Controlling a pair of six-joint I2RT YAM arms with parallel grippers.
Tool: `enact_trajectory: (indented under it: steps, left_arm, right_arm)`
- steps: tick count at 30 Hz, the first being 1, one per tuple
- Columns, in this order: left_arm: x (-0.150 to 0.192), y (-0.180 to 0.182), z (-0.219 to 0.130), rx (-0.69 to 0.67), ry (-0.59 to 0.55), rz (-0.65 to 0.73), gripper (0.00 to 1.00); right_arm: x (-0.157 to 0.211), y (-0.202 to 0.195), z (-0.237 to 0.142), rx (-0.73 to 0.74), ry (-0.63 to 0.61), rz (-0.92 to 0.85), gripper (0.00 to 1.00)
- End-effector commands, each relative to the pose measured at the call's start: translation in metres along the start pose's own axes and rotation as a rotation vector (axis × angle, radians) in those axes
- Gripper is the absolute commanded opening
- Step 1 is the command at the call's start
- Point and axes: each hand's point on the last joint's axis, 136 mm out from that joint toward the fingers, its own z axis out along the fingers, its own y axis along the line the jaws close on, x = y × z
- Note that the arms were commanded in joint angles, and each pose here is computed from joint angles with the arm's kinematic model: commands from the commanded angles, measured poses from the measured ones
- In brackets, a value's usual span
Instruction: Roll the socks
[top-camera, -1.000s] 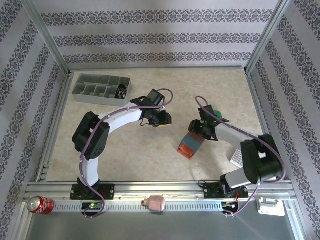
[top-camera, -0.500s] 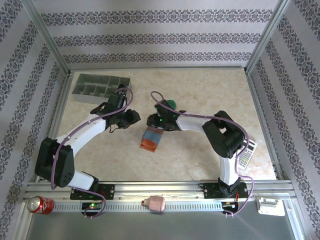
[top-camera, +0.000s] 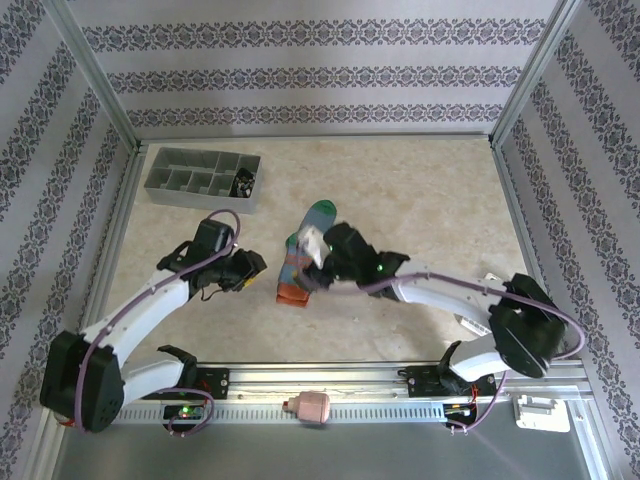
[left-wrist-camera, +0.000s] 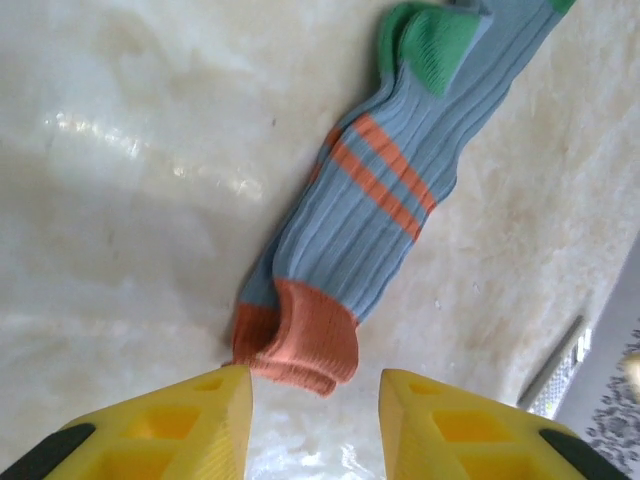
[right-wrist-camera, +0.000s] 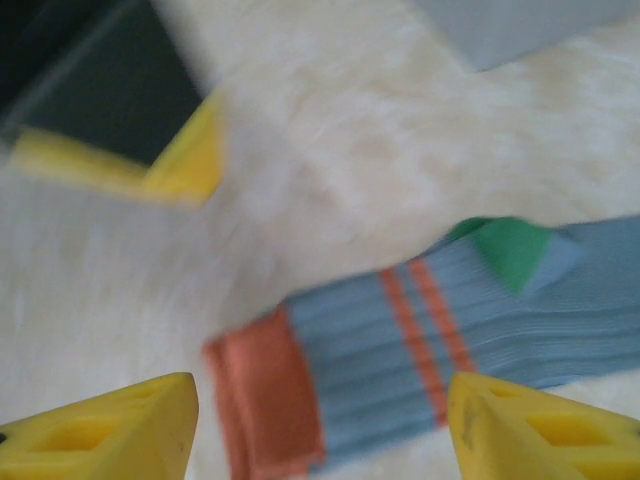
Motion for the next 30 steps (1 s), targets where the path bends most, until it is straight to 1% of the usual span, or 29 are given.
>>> enact_trajectory:
  steps: [1, 4, 8, 10, 13, 16, 17, 22, 25, 27, 28, 30]
  left_arm:
    - [0.005, -0.005, -0.013, 0.115, -0.031, -0.096, 0.40]
    - [0.013, 0.004, -0.018, 0.150, -0.051, -0.120, 0.43]
    - [0.021, 0.019, -0.020, 0.166, -0.057, -0.161, 0.46]
    - [0.022, 0.024, -0.021, 0.169, -0.068, -0.179, 0.46]
    - [0.022, 0.027, -0.023, 0.165, -0.078, -0.182, 0.46]
    - [0.022, 0.028, -0.023, 0.161, -0.076, -0.180, 0.46]
    - [0.023, 0.028, -0.023, 0.161, -0.073, -0.179, 0.46]
    - [0.021, 0.022, -0.026, 0.170, -0.076, -0.167, 0.45]
    - [0.020, 0.019, -0.027, 0.169, -0.072, -0.152, 0.45]
    - [0.019, 0.016, -0.028, 0.167, -0.071, -0.142, 0.45]
    - [0.018, 0.016, -0.027, 0.163, -0.070, -0.139, 0.45]
    - [0.017, 0.015, -0.027, 0.160, -0.069, -0.134, 0.45]
  right_arm:
    - [0.054, 0.017, 0.008, -0.011, 0.134, -0.473, 0.70]
    - [0.062, 0.018, 0.024, 0.039, 0.179, -0.599, 0.72]
    - [0.063, 0.022, 0.053, 0.096, 0.217, -0.705, 0.73]
    - [0.059, 0.020, 0.066, 0.156, 0.228, -0.740, 0.73]
    - [0.057, 0.015, 0.081, 0.212, 0.259, -0.749, 0.73]
    - [0.060, 0.014, 0.090, 0.216, 0.285, -0.726, 0.69]
    - [0.062, 0.012, 0.092, 0.219, 0.299, -0.718, 0.66]
    - [0.073, -0.004, 0.098, 0.251, 0.381, -0.630, 0.32]
    - [0.069, -0.002, 0.096, 0.227, 0.371, -0.601, 0.13]
    - [0.062, 0.008, 0.091, 0.172, 0.347, -0.583, 0.03]
    - [0.058, 0.012, 0.089, 0.155, 0.334, -0.573, 0.00]
    - [0.050, 0.022, 0.082, 0.093, 0.312, -0.528, 0.00]
